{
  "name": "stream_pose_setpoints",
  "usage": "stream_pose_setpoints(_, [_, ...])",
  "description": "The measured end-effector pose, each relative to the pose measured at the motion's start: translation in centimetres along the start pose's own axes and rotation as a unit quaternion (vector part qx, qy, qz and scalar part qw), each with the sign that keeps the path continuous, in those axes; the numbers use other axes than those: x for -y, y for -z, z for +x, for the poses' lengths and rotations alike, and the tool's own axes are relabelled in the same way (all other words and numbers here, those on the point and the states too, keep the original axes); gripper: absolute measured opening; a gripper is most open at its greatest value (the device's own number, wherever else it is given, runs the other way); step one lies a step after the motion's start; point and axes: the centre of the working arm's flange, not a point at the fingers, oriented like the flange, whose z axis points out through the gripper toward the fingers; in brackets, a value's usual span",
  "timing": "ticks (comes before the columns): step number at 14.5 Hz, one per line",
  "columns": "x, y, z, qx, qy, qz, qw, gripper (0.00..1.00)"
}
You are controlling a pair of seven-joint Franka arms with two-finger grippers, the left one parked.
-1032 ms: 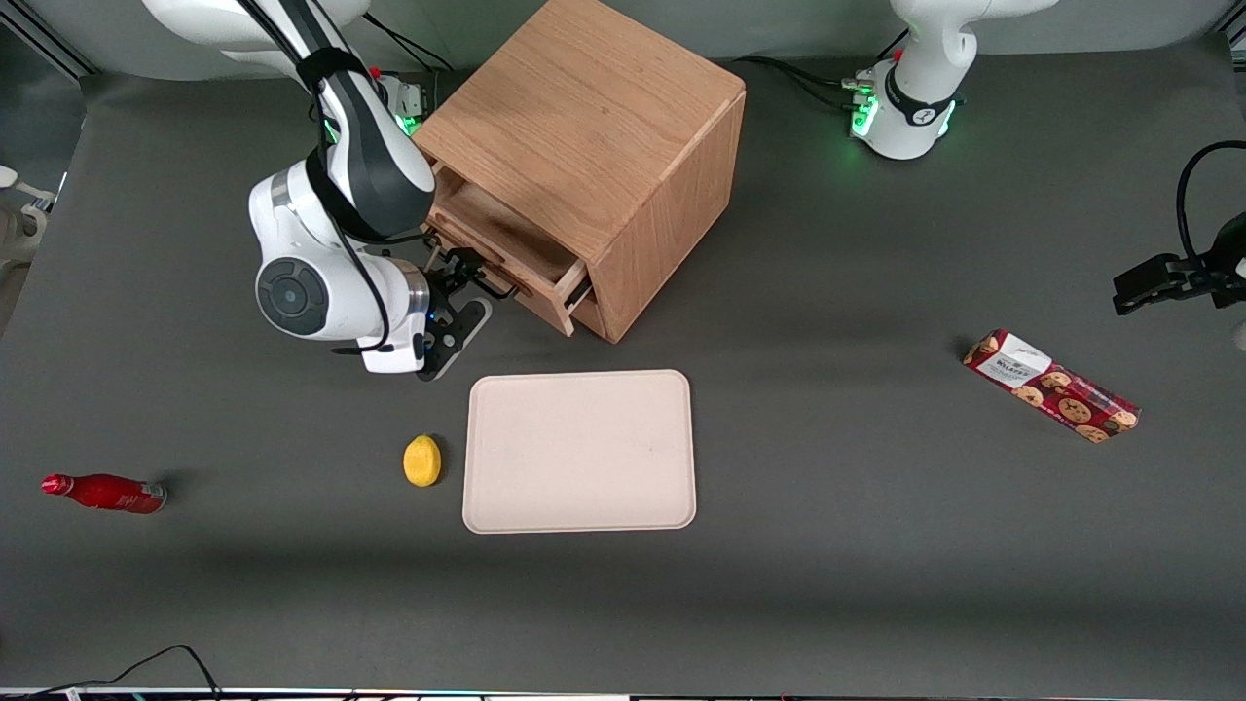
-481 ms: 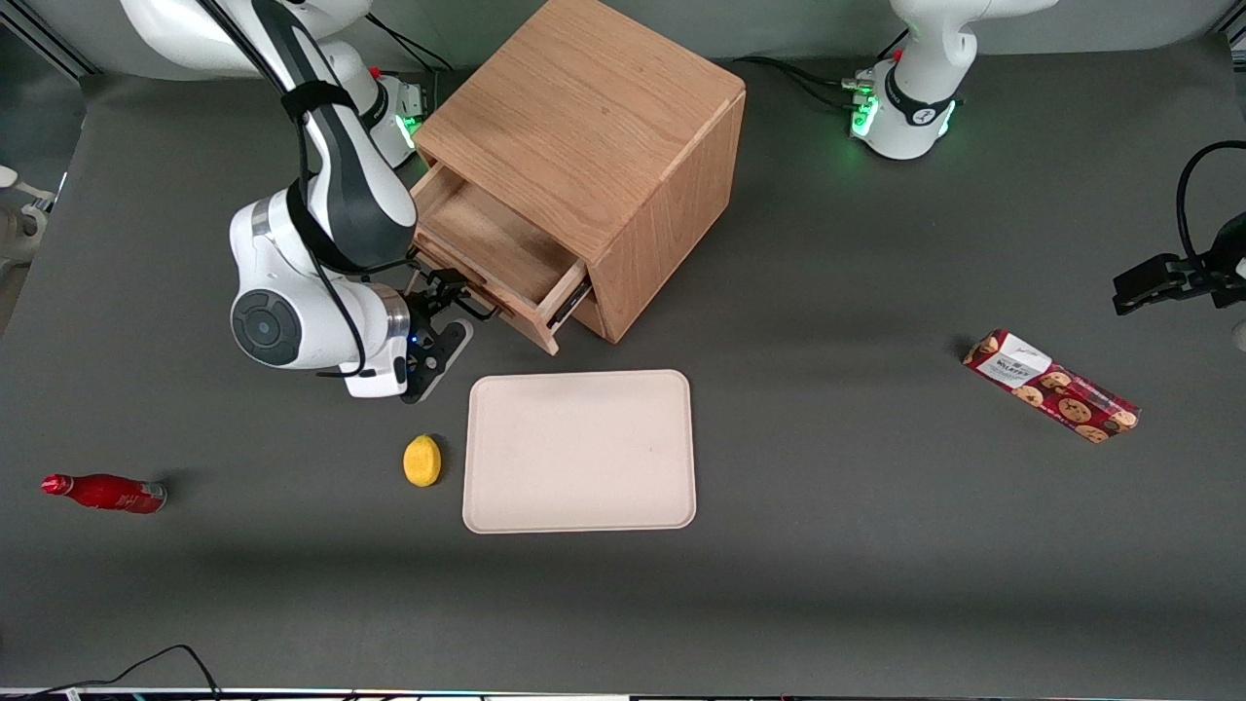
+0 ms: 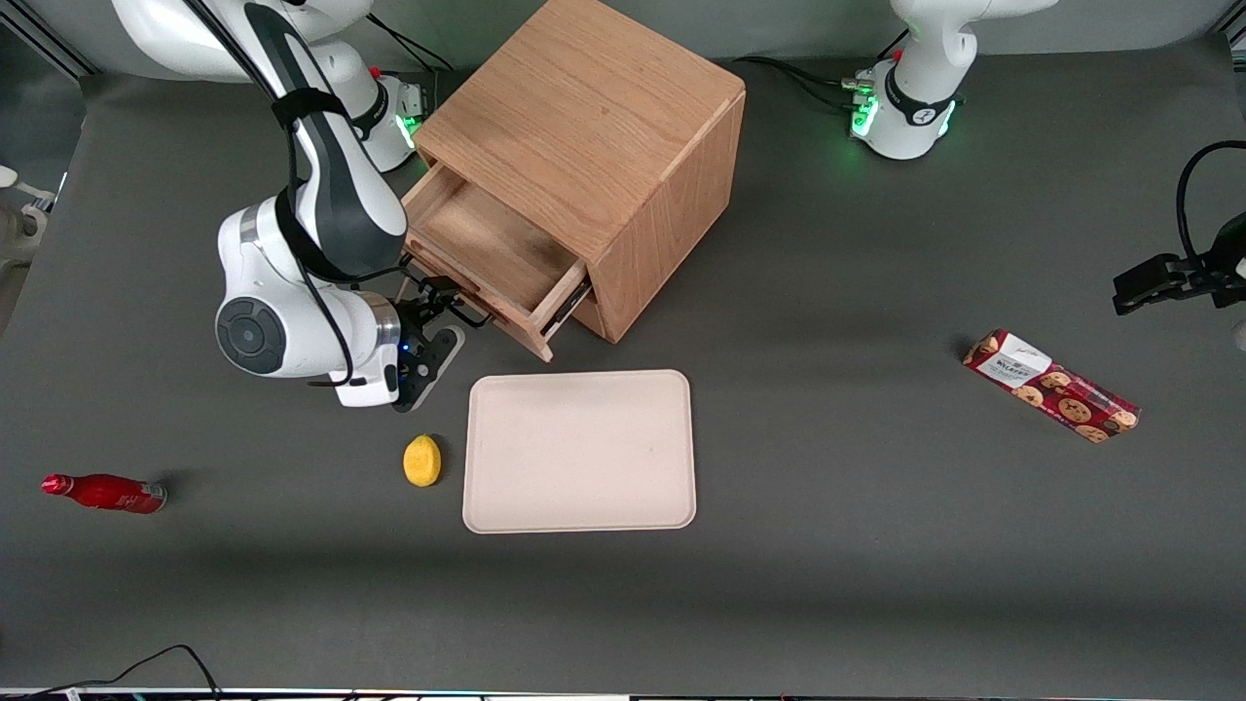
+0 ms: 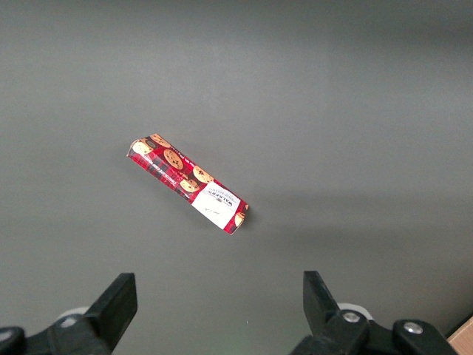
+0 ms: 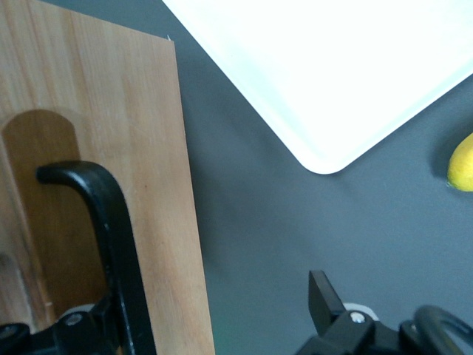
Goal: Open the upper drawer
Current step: 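Pull the upper drawer handle outward with the right gripper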
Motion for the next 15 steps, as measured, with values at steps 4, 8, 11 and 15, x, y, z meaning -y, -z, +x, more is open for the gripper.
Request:
stream_pose_setpoints(4, [-1.0, 0.4, -0.1, -0.003, 0.010, -0.002, 0.9999, 1.00])
stream_pose_setpoints(8, [-2.7, 0.8, -0.3, -0.008, 0.014, -0.005, 0.9999, 1.00])
stream_pose_setpoints(11, [-3.4, 1.2, -0.4, -0.009, 0.014, -0.011, 0.9998, 1.00])
stream_pose_setpoints(15, [-4.9, 1.7, -0.5, -0.014, 0.023, -0.014, 0.9995, 1.00])
